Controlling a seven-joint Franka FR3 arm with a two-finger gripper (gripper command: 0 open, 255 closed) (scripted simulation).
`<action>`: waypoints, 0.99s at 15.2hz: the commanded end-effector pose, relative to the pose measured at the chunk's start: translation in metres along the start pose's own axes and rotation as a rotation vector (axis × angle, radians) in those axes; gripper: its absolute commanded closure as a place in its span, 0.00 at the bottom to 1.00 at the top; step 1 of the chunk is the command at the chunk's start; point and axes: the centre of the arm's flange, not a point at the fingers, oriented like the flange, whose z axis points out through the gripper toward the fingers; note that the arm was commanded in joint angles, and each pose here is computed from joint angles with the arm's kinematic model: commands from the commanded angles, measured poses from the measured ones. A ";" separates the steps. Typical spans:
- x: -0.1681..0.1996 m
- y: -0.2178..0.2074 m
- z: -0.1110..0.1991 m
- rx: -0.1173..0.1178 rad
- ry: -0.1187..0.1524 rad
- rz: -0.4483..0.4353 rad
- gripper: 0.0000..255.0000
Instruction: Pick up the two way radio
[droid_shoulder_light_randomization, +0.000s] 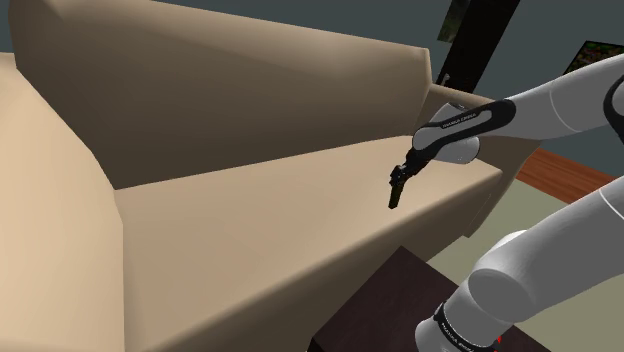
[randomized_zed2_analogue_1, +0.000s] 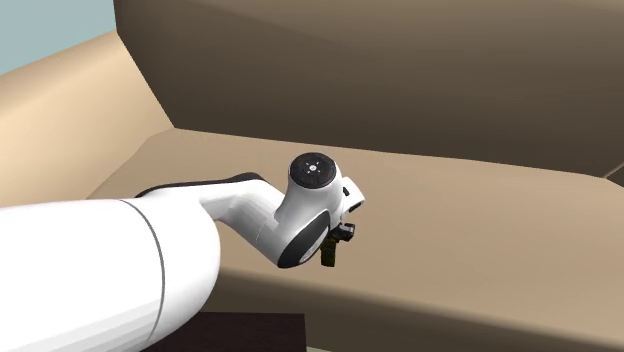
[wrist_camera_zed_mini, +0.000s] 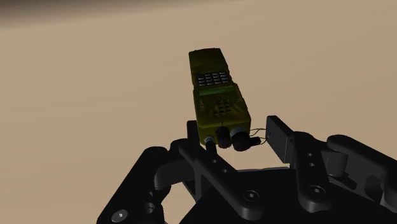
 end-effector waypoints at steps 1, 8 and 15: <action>0.000 0.000 0.001 0.001 -0.002 0.000 1.00; 0.001 -0.001 -0.005 0.001 -0.002 0.000 1.00; 0.011 0.000 -0.041 0.001 -0.002 0.000 1.00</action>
